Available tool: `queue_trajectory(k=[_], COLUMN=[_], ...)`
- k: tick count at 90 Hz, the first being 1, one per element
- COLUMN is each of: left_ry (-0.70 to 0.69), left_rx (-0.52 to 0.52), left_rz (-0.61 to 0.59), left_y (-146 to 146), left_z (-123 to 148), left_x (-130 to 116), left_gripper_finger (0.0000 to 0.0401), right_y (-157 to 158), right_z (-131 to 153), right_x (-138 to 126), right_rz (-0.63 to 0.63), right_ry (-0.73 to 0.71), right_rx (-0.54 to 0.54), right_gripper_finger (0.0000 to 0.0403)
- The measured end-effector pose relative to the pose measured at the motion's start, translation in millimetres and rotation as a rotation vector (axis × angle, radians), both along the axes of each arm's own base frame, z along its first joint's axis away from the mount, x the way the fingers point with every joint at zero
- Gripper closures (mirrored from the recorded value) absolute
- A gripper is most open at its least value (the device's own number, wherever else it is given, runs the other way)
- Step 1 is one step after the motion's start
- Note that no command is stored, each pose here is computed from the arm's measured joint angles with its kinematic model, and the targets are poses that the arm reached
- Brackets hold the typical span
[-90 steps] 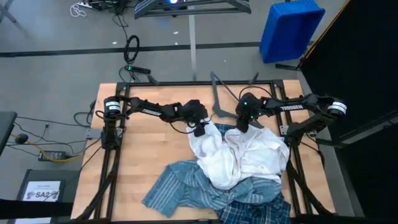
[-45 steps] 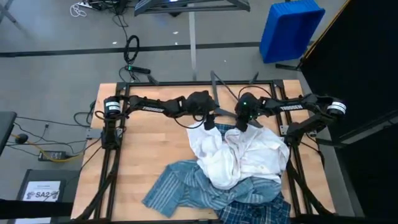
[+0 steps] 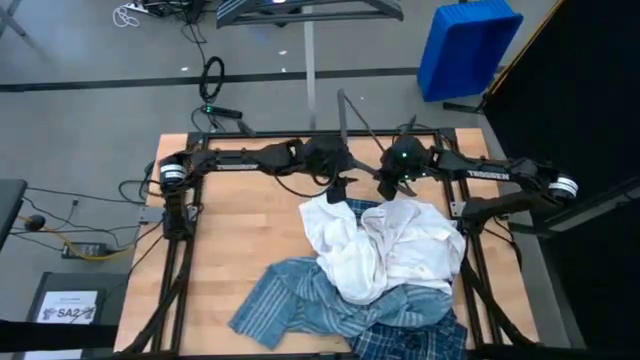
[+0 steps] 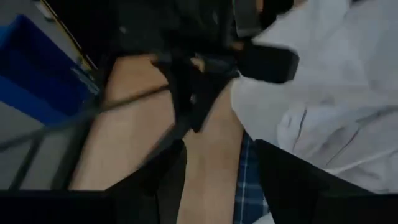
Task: Hang clothes
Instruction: Hang the black hanger on the hanging rack
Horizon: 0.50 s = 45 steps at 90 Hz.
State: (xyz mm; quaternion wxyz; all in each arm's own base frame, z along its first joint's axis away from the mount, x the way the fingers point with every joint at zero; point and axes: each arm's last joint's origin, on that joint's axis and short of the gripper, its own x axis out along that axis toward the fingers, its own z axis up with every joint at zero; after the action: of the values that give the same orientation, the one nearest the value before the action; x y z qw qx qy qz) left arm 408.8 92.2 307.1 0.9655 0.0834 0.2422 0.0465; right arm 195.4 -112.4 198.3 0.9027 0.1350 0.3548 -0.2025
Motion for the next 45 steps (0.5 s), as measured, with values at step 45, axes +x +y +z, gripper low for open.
queue_trajectory(k=[45], left_ry=[-0.21], left_rx=[0.243], left_rz=[0.08], left_y=[-25], left_z=[121], left_x=[-114], left_gripper_finger=[0.0311], right_y=[16], right_z=[57], right_x=[-11], right_rz=[0.16], right_ry=[-0.447], right_rx=[0.063], right_gripper_finger=[0.0366])
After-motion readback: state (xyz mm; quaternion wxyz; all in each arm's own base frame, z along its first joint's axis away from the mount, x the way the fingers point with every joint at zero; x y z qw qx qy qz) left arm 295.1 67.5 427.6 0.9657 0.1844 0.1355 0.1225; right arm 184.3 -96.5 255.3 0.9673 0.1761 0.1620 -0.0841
